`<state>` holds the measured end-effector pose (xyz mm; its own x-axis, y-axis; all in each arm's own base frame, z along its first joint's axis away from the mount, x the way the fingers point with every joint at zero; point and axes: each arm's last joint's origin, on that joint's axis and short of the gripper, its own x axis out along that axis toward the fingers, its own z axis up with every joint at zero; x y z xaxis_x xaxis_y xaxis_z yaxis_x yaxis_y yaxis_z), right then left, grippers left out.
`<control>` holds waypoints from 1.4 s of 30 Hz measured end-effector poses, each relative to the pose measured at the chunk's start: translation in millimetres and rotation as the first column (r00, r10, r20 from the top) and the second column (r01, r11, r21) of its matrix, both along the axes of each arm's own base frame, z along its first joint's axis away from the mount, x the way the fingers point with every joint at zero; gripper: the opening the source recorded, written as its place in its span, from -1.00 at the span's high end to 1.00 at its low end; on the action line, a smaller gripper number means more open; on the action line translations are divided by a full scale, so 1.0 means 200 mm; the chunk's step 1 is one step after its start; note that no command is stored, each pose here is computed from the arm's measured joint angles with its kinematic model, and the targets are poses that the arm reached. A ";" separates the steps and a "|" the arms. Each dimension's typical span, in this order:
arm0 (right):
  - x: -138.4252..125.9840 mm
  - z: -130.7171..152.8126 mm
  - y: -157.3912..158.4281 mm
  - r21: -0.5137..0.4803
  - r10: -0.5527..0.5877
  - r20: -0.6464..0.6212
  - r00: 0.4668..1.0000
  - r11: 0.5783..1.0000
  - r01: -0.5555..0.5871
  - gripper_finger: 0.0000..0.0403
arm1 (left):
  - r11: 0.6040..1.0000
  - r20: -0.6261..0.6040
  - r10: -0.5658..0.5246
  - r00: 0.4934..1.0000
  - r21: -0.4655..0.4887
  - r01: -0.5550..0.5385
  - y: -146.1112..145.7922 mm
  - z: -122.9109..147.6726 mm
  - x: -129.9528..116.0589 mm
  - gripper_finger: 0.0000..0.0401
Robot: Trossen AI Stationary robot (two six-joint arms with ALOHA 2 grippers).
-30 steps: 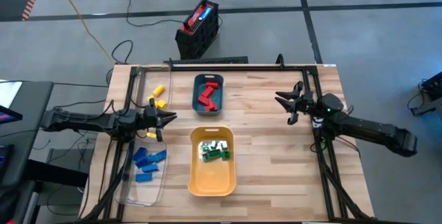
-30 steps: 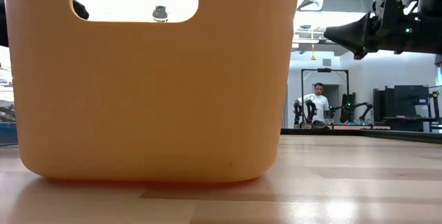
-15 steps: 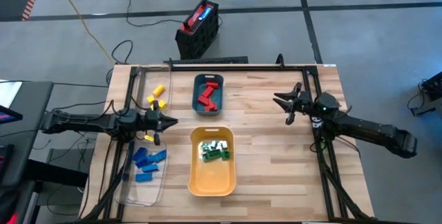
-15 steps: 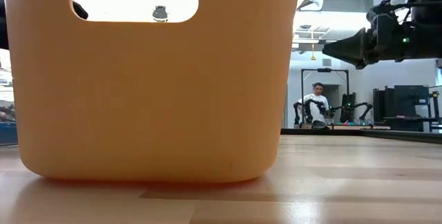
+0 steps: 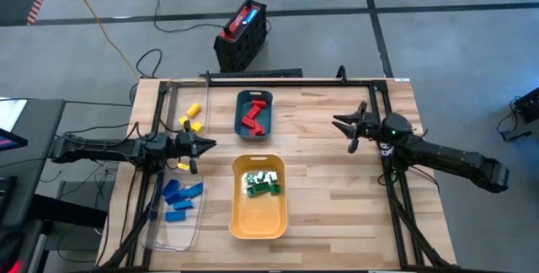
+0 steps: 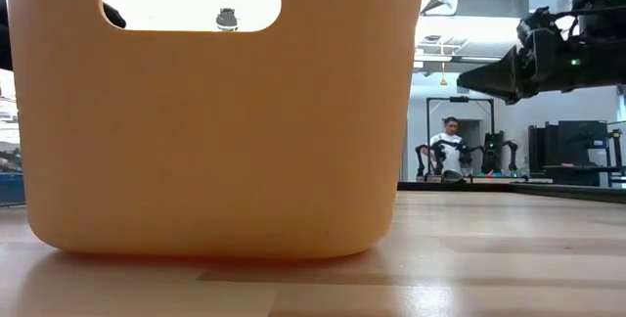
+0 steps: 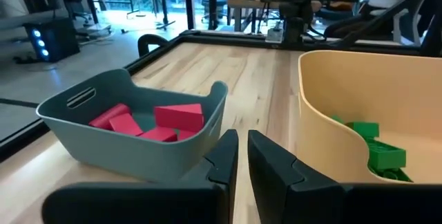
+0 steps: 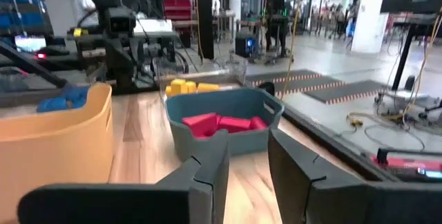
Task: Sort blocks
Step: Return to Home Position
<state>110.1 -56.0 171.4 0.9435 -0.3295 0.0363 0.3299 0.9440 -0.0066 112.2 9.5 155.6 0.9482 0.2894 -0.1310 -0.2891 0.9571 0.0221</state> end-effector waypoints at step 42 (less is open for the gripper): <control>-0.12 -0.01 0.06 -0.007 -0.036 0.016 0.999 0.999 0.036 0.45 | 0.999 -0.042 0.000 0.999 -0.040 -0.002 0.00 -0.03 0.00 0.86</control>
